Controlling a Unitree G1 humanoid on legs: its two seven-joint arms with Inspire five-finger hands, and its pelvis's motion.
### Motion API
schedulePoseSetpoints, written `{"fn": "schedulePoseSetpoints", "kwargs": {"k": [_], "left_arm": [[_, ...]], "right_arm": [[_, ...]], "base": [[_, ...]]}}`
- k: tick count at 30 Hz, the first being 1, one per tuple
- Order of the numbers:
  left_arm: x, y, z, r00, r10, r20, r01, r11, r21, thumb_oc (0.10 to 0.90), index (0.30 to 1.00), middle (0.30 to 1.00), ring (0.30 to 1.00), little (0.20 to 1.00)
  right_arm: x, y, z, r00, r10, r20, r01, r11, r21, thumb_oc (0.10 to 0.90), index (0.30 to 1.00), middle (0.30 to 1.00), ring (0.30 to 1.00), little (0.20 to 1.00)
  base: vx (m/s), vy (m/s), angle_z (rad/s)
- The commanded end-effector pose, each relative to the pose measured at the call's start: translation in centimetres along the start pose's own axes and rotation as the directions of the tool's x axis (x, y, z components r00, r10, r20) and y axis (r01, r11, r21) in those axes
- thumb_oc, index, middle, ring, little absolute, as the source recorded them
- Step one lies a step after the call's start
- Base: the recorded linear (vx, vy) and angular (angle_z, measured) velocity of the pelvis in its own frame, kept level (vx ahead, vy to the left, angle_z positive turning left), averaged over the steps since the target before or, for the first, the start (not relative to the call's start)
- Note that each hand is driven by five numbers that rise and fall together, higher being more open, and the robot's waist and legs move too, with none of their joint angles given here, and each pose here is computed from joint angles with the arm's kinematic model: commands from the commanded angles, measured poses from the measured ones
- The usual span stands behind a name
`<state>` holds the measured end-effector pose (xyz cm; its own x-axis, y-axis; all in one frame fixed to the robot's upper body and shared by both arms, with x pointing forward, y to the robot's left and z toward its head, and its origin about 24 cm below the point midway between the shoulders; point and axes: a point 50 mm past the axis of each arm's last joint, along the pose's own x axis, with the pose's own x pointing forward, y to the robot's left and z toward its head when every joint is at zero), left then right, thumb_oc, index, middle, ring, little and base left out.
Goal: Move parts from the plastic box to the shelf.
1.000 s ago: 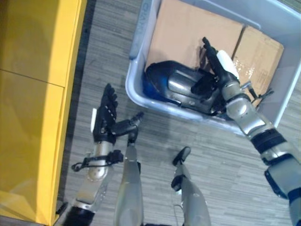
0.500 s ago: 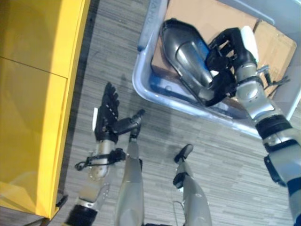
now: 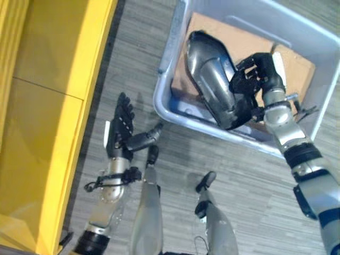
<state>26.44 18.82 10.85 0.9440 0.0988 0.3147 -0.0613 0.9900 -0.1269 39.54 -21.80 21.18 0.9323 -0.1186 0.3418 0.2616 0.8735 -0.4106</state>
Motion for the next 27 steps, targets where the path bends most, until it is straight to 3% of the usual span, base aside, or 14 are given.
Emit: {"fn": "schedulePoseSetpoints", "kwargs": {"k": [1,5,10,16,27], "left_arm": [[-0.1,-0.3,3.1,0.987,-0.049,0.155,0.055,0.998,-0.034,0.900,1.000,1.000,1.000,1.000],[-0.3,0.2,2.6,0.991,-0.040,0.126,0.042,0.999,-0.016,0.900,1.000,1.000,1.000,1.000],[-0.8,1.1,2.0,0.997,-0.032,0.074,0.031,0.999,0.020,0.900,1.000,1.000,1.000,1.000],[-1.6,2.0,1.1,0.999,-0.038,0.008,0.037,0.997,0.068,0.900,1.000,1.000,1.000,1.000],[-2.1,2.4,0.6,0.997,-0.071,-0.023,0.073,0.987,0.145,0.900,1.000,1.000,1.000,1.000]], "right_arm": [[-0.3,0.3,2.6,0.992,-0.007,0.126,-0.018,0.981,0.195,0.400,0.300,0.300,0.300,0.300],[-1.2,0.5,2.4,0.991,-0.010,0.136,-0.033,0.952,0.305,0.400,0.300,0.300,0.300,0.300],[-3.4,1.8,1.3,0.994,-0.004,0.110,-0.052,0.862,0.504,0.400,0.300,0.300,0.300,0.300],[-5.6,3.1,0.1,0.996,0.023,0.087,-0.072,0.796,0.601,0.400,0.300,0.300,0.300,0.300],[-5.9,2.6,-1.8,0.998,-0.054,-0.014,0.052,0.804,0.592,0.400,0.300,0.300,0.300,0.300]], "base": [[-0.02,-0.007,-0.07],[0.01,-0.009,-0.06],[0.02,-0.005,-0.05],[0.01,0.008,-0.07],[0.01,0.013,-0.04]]}}
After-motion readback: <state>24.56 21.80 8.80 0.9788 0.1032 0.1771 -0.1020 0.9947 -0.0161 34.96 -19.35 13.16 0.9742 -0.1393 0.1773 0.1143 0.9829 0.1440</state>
